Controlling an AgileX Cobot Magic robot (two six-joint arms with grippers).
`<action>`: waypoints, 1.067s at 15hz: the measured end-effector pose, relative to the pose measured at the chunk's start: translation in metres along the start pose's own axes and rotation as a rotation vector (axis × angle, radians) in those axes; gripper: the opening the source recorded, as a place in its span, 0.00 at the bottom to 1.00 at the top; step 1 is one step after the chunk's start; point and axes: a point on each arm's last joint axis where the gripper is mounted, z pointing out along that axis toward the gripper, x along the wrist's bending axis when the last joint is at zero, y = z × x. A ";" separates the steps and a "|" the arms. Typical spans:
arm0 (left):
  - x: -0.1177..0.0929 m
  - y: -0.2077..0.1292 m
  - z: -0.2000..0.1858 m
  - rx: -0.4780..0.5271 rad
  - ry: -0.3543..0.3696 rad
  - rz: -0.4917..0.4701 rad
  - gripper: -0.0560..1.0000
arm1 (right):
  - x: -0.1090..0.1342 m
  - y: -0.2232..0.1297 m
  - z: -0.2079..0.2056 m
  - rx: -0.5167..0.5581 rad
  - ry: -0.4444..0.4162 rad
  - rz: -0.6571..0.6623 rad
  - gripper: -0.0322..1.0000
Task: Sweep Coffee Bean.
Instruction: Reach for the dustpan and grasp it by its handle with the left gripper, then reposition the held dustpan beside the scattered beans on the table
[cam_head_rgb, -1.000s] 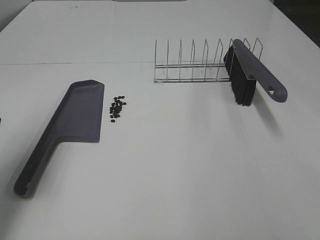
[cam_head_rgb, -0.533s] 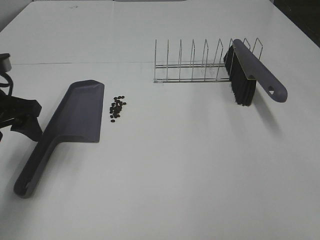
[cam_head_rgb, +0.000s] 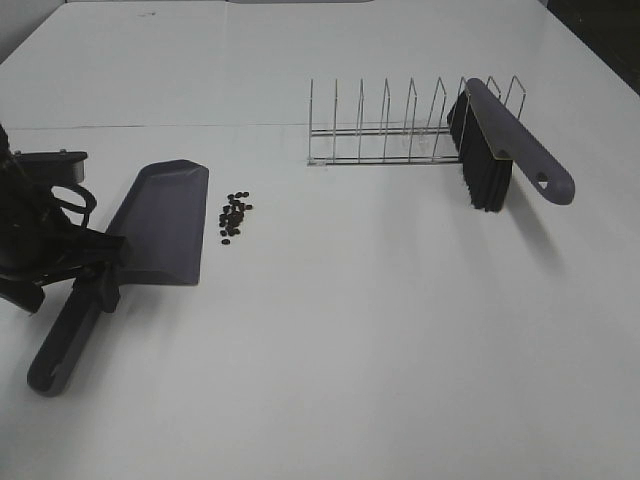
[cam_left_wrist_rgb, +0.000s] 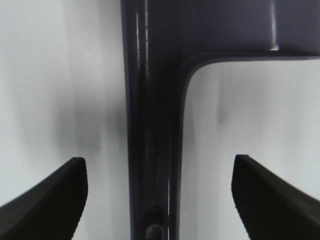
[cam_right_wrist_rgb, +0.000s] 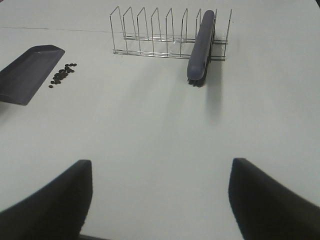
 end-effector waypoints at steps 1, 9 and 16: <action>0.001 0.000 0.005 0.007 0.007 -0.001 0.74 | 0.000 0.000 0.000 0.000 0.000 0.000 0.65; 0.004 0.008 0.033 0.004 0.029 -0.023 0.56 | 0.000 0.000 0.000 0.000 0.000 0.000 0.65; 0.003 0.000 0.024 0.065 0.029 -0.068 0.36 | 0.001 0.000 0.000 -0.001 0.011 0.006 0.65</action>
